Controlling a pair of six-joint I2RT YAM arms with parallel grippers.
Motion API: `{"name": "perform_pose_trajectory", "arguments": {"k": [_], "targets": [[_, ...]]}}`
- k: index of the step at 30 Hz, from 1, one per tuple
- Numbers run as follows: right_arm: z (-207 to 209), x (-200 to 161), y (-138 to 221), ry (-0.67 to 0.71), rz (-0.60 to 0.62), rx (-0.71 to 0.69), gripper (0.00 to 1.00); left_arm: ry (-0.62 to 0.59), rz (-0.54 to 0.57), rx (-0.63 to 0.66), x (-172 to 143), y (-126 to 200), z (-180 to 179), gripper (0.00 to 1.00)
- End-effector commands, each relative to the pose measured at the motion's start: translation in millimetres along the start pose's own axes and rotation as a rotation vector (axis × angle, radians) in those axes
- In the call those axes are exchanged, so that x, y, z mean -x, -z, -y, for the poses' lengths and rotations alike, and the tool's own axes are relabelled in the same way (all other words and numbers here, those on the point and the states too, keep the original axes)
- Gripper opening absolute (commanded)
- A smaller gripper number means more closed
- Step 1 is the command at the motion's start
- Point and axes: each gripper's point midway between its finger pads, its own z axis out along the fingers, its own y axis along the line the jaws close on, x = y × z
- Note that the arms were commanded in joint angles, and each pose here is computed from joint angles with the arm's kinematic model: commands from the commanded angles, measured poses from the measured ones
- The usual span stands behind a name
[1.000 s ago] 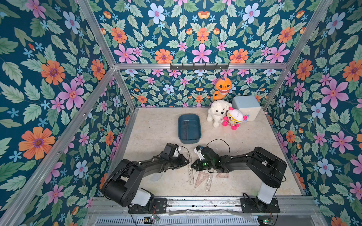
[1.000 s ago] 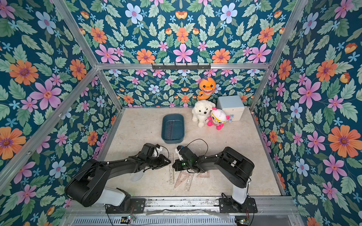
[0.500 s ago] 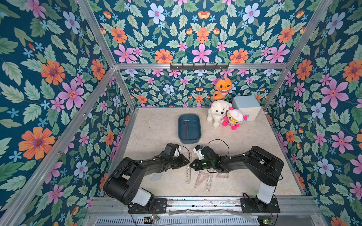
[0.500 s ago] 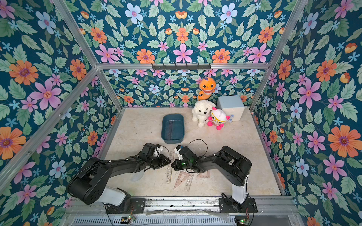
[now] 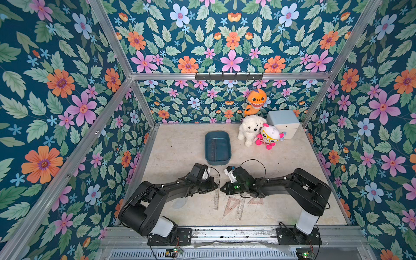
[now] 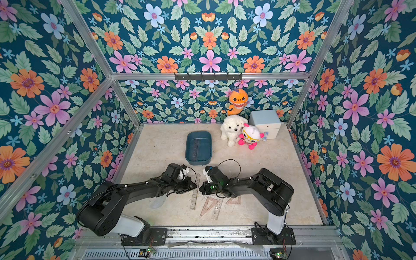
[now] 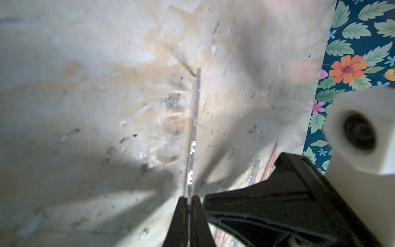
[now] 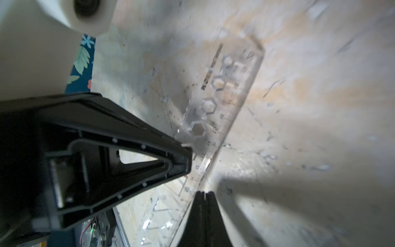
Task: Put the scattered rulers into the storage box
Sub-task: Pick up the ruler from the center of the board, then place the ruler in the storage box.
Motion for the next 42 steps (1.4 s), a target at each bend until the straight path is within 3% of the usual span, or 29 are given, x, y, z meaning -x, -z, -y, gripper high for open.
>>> {"name": "perform_pose_trajectory", "arguments": {"k": [1, 4, 12, 17, 22, 35, 37, 42], "targets": [[-1.5, 18.0, 22.1, 0.021, 0.014, -0.002, 0.0, -0.082, -0.014, -0.014, 7.1, 10.1, 14.5, 0.0], [-8.8, 43.5, 51.1, 0.036, 0.042, 0.048, 0.0, -0.143, -0.029, -0.111, 19.4, 22.3, 43.9, 0.0], [-11.2, 103.2, 114.6, -0.017, 0.134, 0.274, 0.21, -0.229, -0.089, -0.365, 36.4, 51.9, 94.0, 0.0], [-22.7, 124.4, 118.4, -0.036, 0.146, 0.396, 0.43, -0.242, -0.097, -0.458, 37.4, 60.3, 106.3, 0.0], [-39.0, 136.8, 118.6, -0.044, 0.146, 0.51, 0.52, -0.262, -0.103, -0.511, 34.0, 67.1, 115.1, 0.0], [-52.3, 128.2, 103.2, -0.059, 0.094, 0.604, 0.47, -0.254, -0.105, -0.549, 33.0, 68.2, 119.0, 0.0], [-55.1, 126.9, 103.7, -0.059, 0.089, 0.618, 0.43, -0.25, -0.107, -0.548, 33.1, 67.5, 118.4, 0.0], [-57.9, 125.6, 106.7, -0.057, 0.092, 0.638, 0.24, -0.241, -0.107, -0.541, 34.0, 65.4, 116.3, 0.0]]}}
